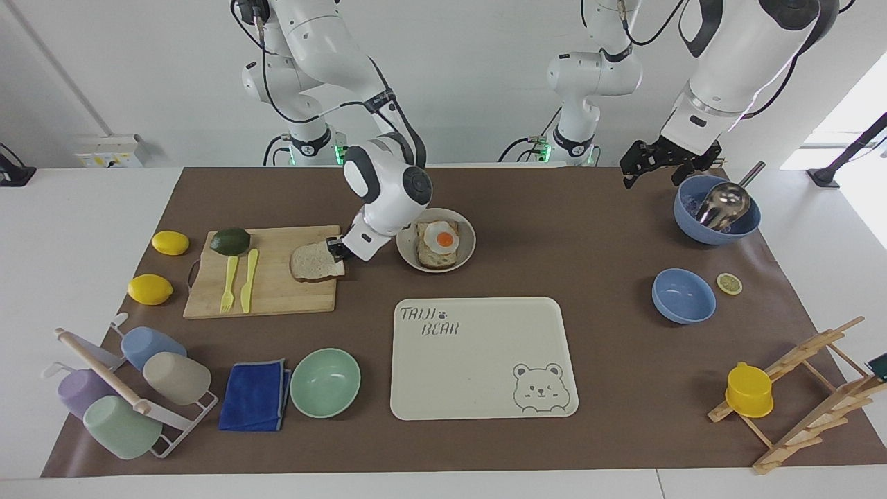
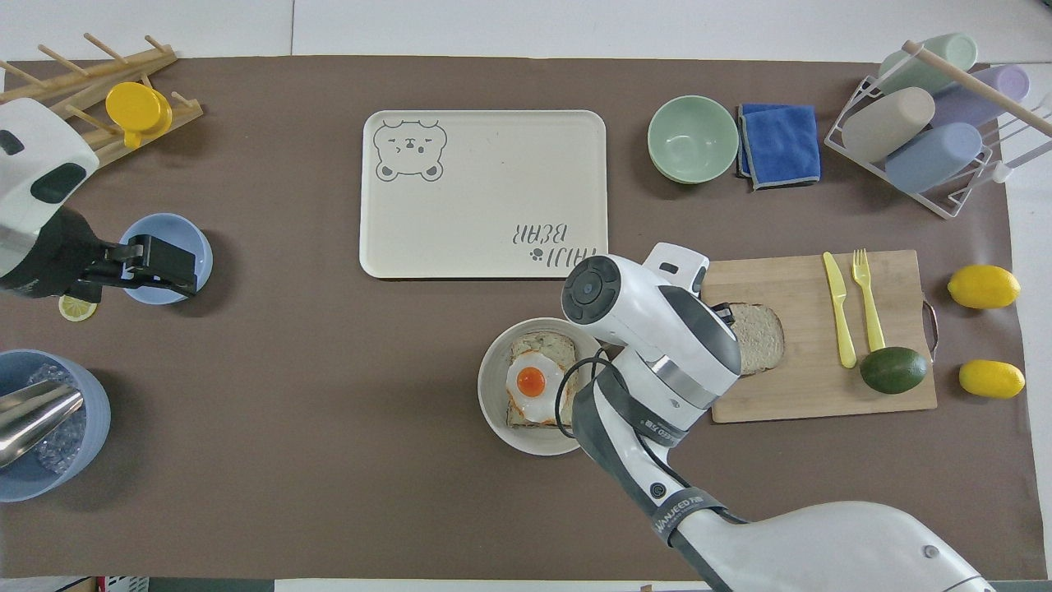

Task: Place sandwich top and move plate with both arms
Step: 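Lower the bread onto the egg toast and open the right gripper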

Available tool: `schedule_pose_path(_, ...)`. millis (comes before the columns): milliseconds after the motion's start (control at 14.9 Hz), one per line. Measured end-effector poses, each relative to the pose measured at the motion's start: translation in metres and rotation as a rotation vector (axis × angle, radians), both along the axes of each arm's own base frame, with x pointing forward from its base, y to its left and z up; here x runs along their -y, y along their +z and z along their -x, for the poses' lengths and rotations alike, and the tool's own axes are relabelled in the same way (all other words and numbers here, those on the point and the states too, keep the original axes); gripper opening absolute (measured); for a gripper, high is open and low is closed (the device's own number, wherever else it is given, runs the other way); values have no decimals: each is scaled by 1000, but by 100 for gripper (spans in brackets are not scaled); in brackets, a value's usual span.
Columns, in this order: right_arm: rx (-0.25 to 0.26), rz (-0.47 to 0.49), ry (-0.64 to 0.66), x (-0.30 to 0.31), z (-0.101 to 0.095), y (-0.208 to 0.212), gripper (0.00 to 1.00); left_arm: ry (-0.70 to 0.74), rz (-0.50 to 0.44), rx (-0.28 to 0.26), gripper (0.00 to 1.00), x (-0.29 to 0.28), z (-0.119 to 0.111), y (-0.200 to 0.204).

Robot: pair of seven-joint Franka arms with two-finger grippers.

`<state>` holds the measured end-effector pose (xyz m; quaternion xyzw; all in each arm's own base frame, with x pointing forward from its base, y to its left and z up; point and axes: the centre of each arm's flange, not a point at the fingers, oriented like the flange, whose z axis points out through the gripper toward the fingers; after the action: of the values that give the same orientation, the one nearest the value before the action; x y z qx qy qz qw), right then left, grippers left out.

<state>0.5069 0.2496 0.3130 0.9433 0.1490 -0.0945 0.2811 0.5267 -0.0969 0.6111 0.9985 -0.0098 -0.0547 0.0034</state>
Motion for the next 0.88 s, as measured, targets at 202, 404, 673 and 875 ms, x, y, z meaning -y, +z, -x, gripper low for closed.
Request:
schedule_pose_path(202,46,-52,47,-53,-6,64,8,0,0,0,100,0,0,0)
schedule_pose_path(404,64,-109,129,-108,13,95,8,0,0,0,100,0,0,0)
schedule_pose_path(673,77,-159,107,-163,50,85,8,0,0,-1,100,0,0,0)
schedule_pose_path(875,124,-175,87,-211,88,66,8,0,-1,-4,100,0,0,0)
